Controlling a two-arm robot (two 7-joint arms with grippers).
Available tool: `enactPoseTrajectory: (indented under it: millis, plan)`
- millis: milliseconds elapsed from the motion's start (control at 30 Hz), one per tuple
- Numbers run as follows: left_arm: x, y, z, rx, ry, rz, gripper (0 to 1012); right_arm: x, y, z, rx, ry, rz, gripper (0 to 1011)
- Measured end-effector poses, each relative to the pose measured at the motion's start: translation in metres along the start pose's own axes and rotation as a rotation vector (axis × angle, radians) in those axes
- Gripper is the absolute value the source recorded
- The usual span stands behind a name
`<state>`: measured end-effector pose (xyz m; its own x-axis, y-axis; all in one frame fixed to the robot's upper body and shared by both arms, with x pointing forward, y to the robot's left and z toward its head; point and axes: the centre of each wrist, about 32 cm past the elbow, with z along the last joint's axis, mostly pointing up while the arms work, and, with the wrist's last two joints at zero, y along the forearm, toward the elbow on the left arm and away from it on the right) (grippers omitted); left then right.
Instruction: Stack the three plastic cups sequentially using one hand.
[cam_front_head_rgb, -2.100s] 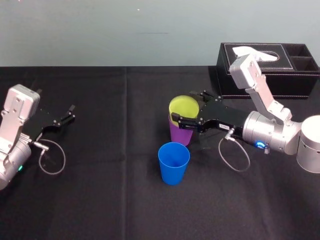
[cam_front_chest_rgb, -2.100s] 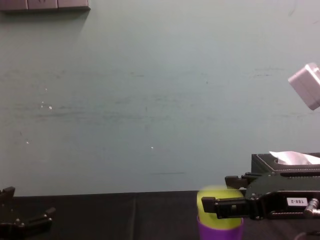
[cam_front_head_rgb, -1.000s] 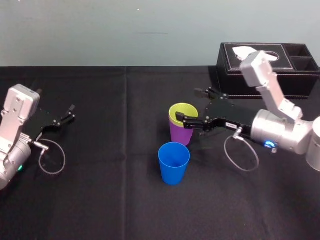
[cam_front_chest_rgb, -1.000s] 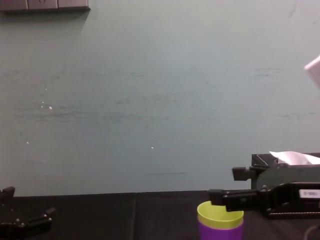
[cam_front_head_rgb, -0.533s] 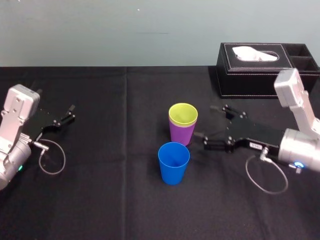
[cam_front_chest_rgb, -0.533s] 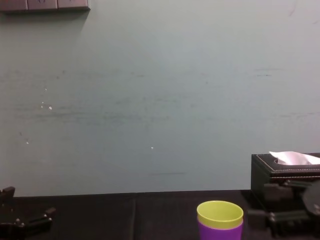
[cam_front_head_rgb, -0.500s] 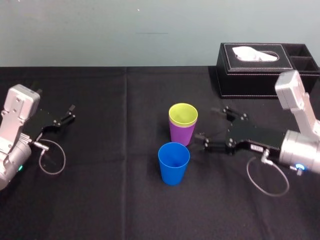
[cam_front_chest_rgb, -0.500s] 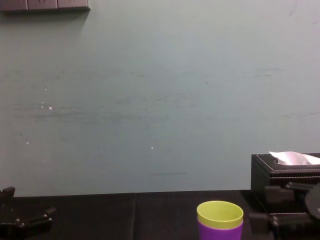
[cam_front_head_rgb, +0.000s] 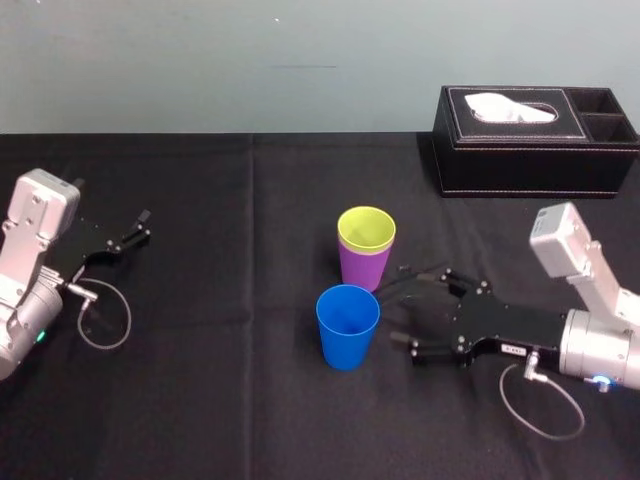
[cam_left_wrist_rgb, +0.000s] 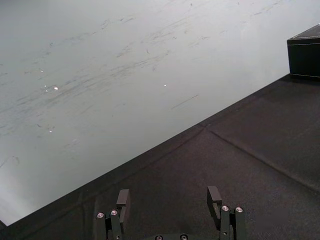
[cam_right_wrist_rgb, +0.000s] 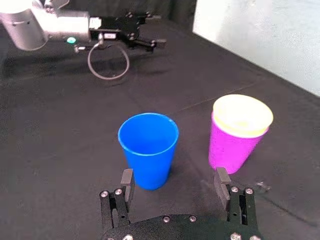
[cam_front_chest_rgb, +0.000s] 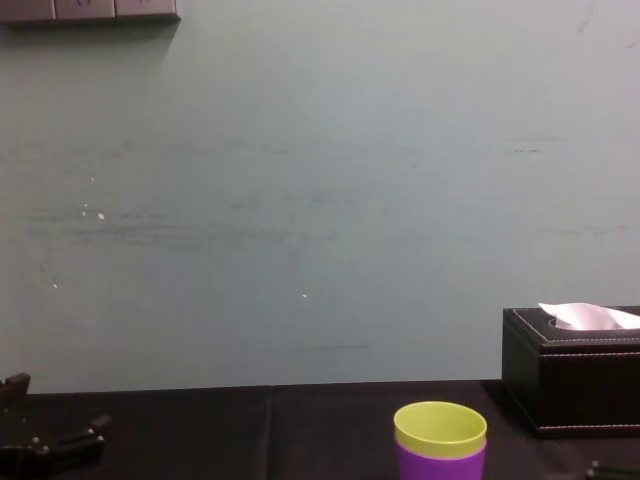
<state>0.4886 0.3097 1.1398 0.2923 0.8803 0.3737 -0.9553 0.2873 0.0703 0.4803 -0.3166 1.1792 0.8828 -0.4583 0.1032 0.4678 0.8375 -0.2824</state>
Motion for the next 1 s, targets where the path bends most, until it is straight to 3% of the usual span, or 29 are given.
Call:
enactPoseTrajectory:
  millis: [367, 1000]
  plan:
    - [0.0, 0.0, 0.0, 0.0, 0.0, 0.0, 1011, -0.0024, 0.007, -0.002, -0.019, -0.002, 0.043, 1003]
    - [0.0, 0.0, 0.0, 0.0, 0.0, 0.0, 1011, -0.0014, 0.02, -0.003, -0.009, 0.057, 0.106, 1003]
